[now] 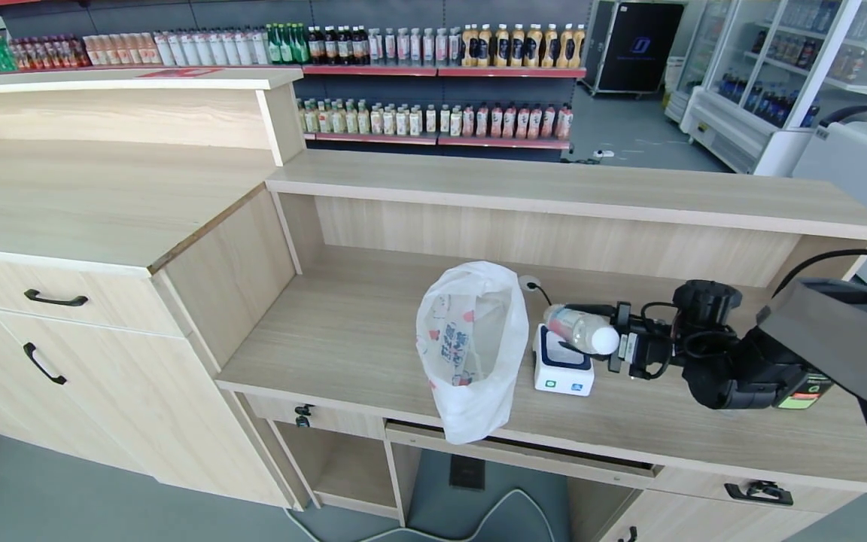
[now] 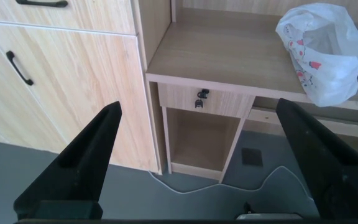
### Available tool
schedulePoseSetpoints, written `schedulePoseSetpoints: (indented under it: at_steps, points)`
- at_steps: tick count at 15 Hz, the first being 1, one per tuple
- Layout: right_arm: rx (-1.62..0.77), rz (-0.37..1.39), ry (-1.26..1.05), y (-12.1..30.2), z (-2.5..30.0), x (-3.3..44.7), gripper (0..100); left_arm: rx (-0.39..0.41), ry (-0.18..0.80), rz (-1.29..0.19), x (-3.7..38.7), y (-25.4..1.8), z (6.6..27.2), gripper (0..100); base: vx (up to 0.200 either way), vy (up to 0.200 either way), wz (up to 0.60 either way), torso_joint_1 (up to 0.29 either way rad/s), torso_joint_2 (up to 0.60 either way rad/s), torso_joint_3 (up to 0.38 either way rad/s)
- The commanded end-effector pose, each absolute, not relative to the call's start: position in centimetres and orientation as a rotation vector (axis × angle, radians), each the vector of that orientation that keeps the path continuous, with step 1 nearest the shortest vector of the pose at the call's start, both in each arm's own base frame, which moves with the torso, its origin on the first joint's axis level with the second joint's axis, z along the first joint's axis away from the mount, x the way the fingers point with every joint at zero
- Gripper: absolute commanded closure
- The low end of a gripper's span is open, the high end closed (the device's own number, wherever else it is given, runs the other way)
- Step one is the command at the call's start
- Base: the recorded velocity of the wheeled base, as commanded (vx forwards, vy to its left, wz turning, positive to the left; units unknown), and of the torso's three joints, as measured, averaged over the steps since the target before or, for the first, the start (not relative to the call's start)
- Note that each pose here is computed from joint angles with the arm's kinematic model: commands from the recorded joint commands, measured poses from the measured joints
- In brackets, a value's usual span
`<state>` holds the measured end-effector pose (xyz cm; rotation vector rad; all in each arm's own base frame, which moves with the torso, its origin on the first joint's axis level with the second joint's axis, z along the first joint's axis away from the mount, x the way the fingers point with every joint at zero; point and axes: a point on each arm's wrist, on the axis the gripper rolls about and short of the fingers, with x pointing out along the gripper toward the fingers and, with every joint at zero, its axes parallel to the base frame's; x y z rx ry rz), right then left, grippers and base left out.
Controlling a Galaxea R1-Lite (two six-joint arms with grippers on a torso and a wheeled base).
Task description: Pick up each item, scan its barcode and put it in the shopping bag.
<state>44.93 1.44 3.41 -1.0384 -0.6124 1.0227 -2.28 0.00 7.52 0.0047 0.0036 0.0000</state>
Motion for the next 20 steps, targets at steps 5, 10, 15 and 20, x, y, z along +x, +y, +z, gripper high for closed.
schedulePoseSetpoints:
  at_steps: [5,10,15,20]
  points:
    - [-0.550,0.803,-0.252,-7.9,18.4,37.3,100,0.005,0.003,0.000,-2.3,0.0,7.5,0,0.000,0.000,0.00,0.000,0.00,0.000]
    - [0.024,0.004,0.012,-8.0,20.7,35.4,100,0.005,0.003,0.000,-2.3,0.0,7.5,0,0.000,0.000,0.00,0.000,0.00,0.000]
    - [-0.142,-0.408,0.088,-5.9,19.5,35.0,100,0.005,0.003,0.000,-2.3,0.0,7.5,0,0.000,0.000,0.00,0.000,0.00,0.000]
    - [-0.238,-0.334,0.056,-4.3,20.1,34.9,100,0.005,0.003,0.000,-2.3,0.0,7.5,0,0.000,0.000,0.00,0.000,0.00,0.000]
